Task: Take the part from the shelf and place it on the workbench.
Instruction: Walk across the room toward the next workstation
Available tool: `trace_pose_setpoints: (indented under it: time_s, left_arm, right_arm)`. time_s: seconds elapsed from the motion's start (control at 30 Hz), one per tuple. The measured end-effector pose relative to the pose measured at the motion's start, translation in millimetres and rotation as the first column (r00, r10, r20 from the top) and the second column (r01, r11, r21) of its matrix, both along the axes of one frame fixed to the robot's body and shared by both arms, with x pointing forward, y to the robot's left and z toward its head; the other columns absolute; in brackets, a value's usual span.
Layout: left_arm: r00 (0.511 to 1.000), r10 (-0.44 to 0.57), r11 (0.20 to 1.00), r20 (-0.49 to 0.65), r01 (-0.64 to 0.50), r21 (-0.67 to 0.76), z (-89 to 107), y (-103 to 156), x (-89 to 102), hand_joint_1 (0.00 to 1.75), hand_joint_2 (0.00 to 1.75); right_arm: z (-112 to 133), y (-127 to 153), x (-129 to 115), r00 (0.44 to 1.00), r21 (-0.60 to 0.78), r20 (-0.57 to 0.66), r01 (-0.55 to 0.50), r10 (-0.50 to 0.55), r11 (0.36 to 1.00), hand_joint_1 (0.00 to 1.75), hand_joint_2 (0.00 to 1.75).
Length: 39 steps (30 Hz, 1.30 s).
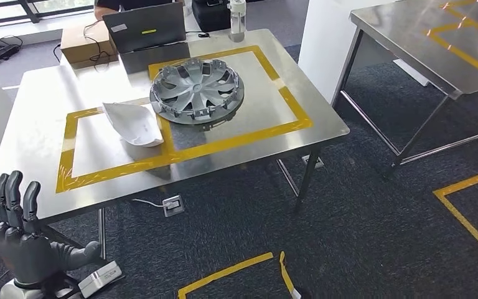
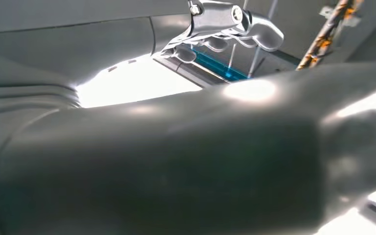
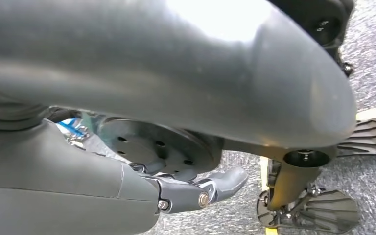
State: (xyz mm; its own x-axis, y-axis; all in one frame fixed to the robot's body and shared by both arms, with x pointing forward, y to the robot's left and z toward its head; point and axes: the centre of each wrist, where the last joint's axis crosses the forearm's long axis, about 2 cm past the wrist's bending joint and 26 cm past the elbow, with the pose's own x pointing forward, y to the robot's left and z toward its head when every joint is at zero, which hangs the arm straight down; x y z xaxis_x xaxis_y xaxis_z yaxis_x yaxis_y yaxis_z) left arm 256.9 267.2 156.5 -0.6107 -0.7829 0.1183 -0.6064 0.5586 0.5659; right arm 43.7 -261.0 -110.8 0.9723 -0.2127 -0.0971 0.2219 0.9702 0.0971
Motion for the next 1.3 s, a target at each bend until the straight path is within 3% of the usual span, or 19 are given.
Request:
trace_pose_setpoints:
  time_s: [0.27,0.4,0.6,0.73,0.83,0.9,0.97,1.03,1.1,1.17,1.3]
  left_arm:
    - [0.997,0.065,0.998,-0.04,-0.065,-0.009,-5.3,-3.5,-9.4,0.0,0.0]
    - [0.984,0.146,0.988,-0.103,-0.149,-0.027,-13.6,-1.5,-11.5,0.0,0.0]
    - [0.913,0.259,0.953,-0.316,-0.295,-0.071,-55.7,7.0,-16.7,0.0,0.0]
    - [0.797,0.285,0.901,-0.533,-0.412,-0.135,-102.7,18.1,-28.0,0.0,0.0]
    - [0.654,0.3,0.857,-0.694,-0.504,-0.105,-142.0,26.1,-36.8,0.0,0.0]
    - [0.493,0.328,0.822,-0.806,-0.57,-0.014,-171.7,33.2,-50.1,0.0,0.0]
    - [0.281,0.329,0.781,-0.902,-0.617,0.092,-201.2,38.5,-73.6,0.0,0.0]
    - [0.021,0.253,0.737,-0.967,-0.652,0.179,-226.6,41.2,-105.9,0.0,0.0]
    - [-0.19,0.153,0.701,-0.97,-0.67,0.242,-243.2,41.7,-138.7,0.0,0.0]
    - [-0.3,0.101,0.682,-0.949,-0.673,0.286,-252.3,40.9,-163.1,0.0,0.0]
    - [-0.394,0.06,0.665,-0.917,-0.67,0.331,-258.6,40.0,-182.3,0.0,0.0]
  right_arm:
    - [0.1,0.2,0.4,1.0,-0.001,0.001,0.001,-0.001,1.0,0.0,0.0]
    - [0.1,0.1,0.8,1.0,-0.007,-0.001,0.004,-0.004,1.0,0.0,0.0]
    - [-0.1,0.3,-1.3,1.0,-0.013,0.019,0.023,-0.023,1.0,0.0,0.0]
    - [-0.3,0.2,-2.8,0.999,-0.017,0.025,0.03,-0.03,0.999,0.0,0.0]
    - [-0.3,0.2,-2.6,1.0,-0.013,0.008,0.026,-0.026,1.0,0.0,0.0]
    - [-0.2,0.2,-1.7,1.0,-0.007,-0.01,0.02,-0.02,1.0,0.0,0.0]
    - [-0.3,0.4,-2.5,1.0,-0.001,-0.016,0.013,-0.013,1.0,0.0,0.0]
    - [-0.3,0.3,-2.5,1.0,0.006,-0.011,0.002,-0.002,1.0,0.0,0.0]
    - [-0.2,0.0,-2.1,1.0,0.01,-0.008,-0.007,0.007,1.0,0.0,0.0]
    - [-0.3,-0.5,-2.8,1.0,0.011,-0.009,-0.013,0.013,1.0,0.0,0.0]
    - [-0.3,-1.0,-1.8,1.0,0.009,-0.009,-0.018,0.018,1.0,0.0,0.0]
